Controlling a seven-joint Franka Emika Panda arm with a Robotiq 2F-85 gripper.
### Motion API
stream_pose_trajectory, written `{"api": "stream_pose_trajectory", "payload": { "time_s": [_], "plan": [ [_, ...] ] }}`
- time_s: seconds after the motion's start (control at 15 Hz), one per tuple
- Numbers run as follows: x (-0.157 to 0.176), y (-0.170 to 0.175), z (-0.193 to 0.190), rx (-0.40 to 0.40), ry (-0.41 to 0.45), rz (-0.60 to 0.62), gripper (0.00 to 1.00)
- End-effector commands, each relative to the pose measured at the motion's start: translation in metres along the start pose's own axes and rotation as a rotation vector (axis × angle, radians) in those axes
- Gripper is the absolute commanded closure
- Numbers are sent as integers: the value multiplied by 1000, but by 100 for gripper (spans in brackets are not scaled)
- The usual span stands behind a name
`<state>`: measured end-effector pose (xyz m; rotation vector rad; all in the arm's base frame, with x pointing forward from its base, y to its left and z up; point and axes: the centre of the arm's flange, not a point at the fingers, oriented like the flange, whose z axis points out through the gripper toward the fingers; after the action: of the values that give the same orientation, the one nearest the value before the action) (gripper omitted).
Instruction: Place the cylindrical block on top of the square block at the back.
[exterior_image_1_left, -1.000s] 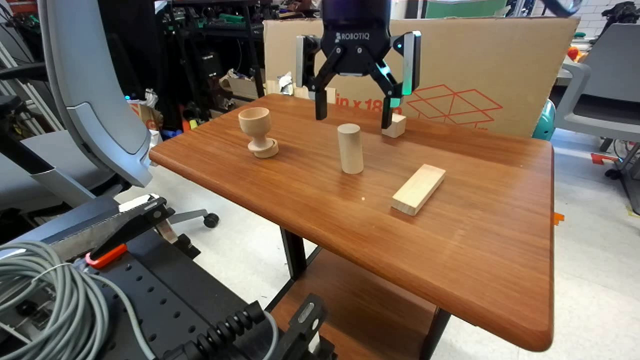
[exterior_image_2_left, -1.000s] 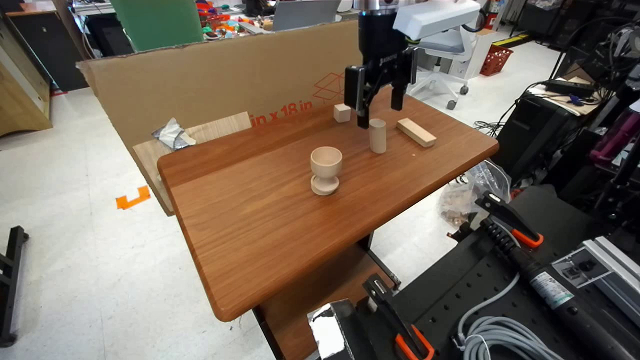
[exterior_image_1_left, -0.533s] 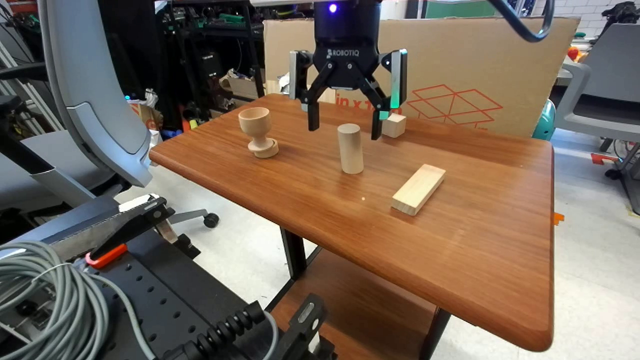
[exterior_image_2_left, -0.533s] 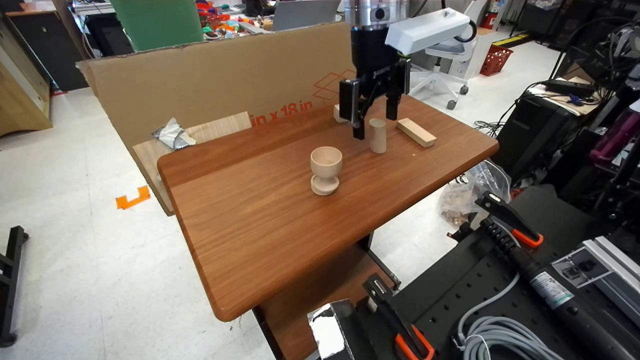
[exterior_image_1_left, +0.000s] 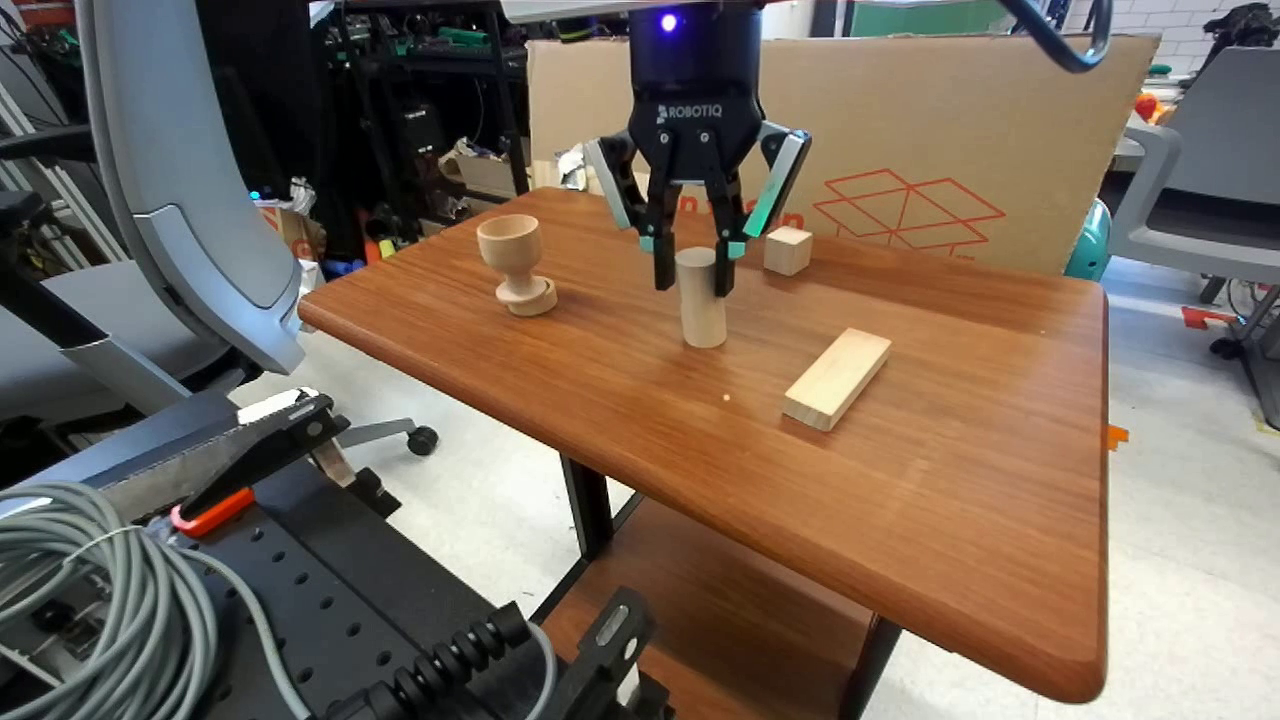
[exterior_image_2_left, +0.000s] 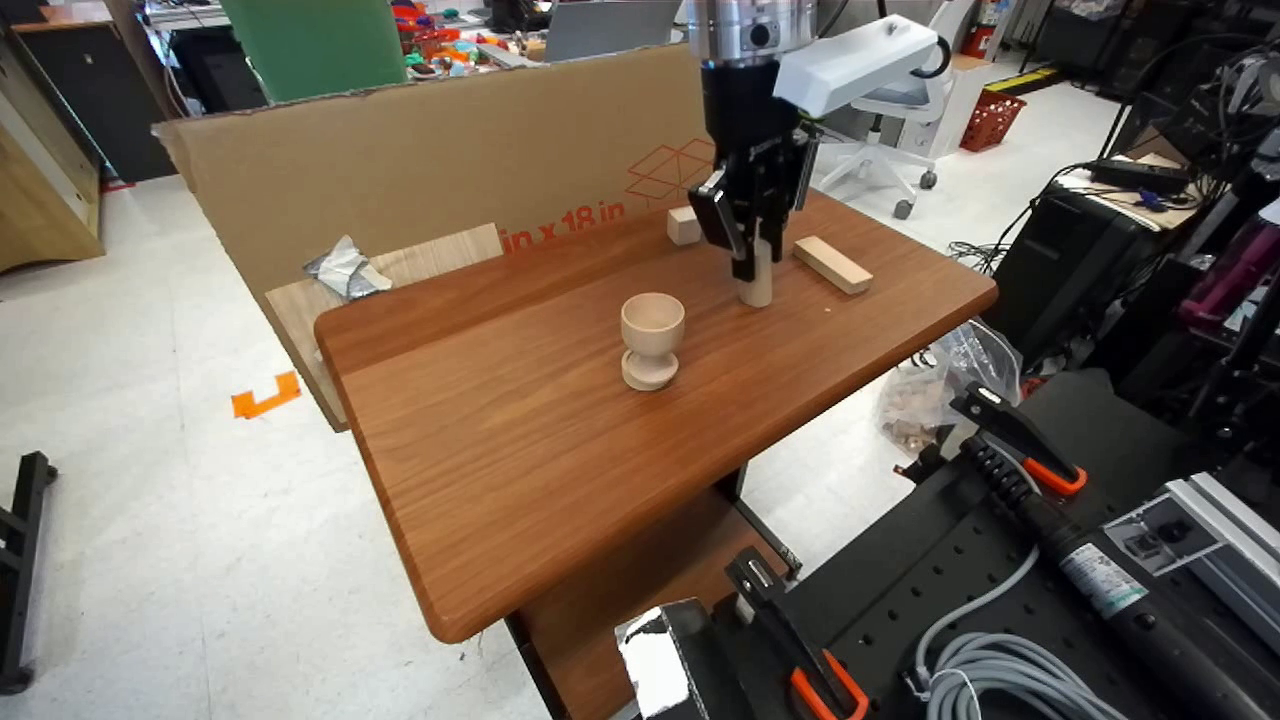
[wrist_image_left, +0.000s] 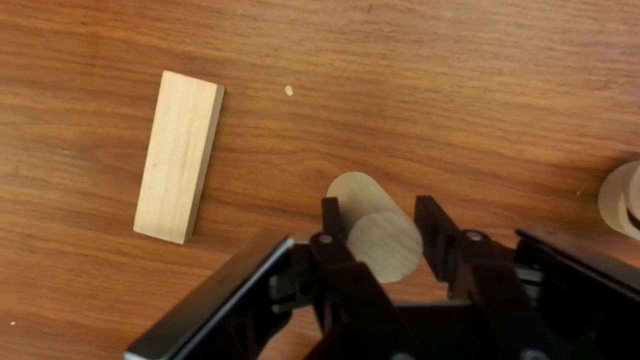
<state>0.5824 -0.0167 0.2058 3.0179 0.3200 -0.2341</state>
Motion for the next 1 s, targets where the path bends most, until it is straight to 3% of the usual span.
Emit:
{"api": "stream_pose_trajectory", "payload": {
  "time_s": [0.0,0.4,0.93],
  "plan": [
    [2,-3,-8,-24,-10,-13,88],
    [0,5,-46,-30,38,7,89],
    [35,30,-116,-82,111,97,89]
  ]
}}
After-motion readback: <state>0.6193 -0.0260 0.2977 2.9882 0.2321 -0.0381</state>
